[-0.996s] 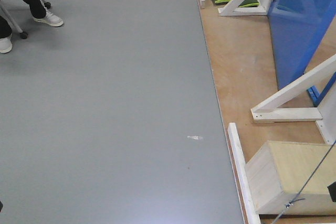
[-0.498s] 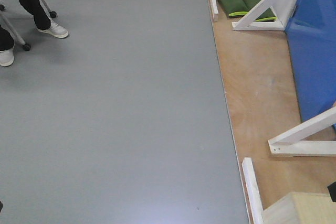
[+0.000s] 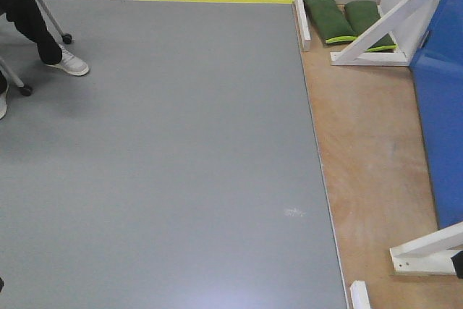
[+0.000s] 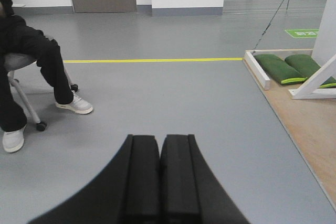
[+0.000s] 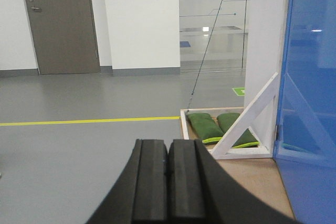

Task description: Move to blue door and open it

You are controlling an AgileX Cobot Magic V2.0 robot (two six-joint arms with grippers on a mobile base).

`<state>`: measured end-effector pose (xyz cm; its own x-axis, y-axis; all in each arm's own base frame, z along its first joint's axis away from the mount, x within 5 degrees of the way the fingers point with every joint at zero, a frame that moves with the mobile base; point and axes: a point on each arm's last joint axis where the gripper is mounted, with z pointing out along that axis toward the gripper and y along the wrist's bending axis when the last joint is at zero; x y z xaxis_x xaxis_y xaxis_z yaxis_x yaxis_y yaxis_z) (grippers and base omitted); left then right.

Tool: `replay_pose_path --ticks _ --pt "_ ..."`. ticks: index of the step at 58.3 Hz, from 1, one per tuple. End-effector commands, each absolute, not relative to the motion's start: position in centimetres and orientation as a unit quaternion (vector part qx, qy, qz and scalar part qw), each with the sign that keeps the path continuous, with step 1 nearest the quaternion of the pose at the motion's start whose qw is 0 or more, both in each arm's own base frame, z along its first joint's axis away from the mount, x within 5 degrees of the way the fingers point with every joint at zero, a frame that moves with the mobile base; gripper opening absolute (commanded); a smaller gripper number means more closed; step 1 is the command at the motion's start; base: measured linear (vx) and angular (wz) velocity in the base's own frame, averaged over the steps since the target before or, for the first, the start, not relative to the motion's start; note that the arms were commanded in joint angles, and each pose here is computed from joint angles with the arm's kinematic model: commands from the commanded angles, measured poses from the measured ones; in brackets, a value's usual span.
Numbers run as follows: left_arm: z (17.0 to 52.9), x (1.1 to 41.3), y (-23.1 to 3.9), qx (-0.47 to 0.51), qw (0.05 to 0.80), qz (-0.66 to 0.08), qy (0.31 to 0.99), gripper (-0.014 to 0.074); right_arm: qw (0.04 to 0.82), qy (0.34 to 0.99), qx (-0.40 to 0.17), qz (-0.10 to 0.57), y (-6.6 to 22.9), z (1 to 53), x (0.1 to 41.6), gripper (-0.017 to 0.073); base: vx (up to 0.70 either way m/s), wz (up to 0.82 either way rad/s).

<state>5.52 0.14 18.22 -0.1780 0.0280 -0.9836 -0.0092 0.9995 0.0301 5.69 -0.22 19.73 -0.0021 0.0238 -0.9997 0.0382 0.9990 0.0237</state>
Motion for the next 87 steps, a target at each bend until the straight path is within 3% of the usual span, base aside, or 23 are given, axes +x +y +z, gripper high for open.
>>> replay_pose_path --ticks 1,87 --pt "19.93 5.44 0.04 0.006 0.686 0.007 0.727 0.0073 0.739 0.674 0.018 -0.012 -0.24 20.47 5.55 0.0012 0.4 -0.06" --pt "19.93 5.44 0.04 0.006 0.686 0.007 0.727 0.0073 0.739 0.674 0.018 -0.012 -0.24 20.47 5.55 0.0012 0.4 -0.04"
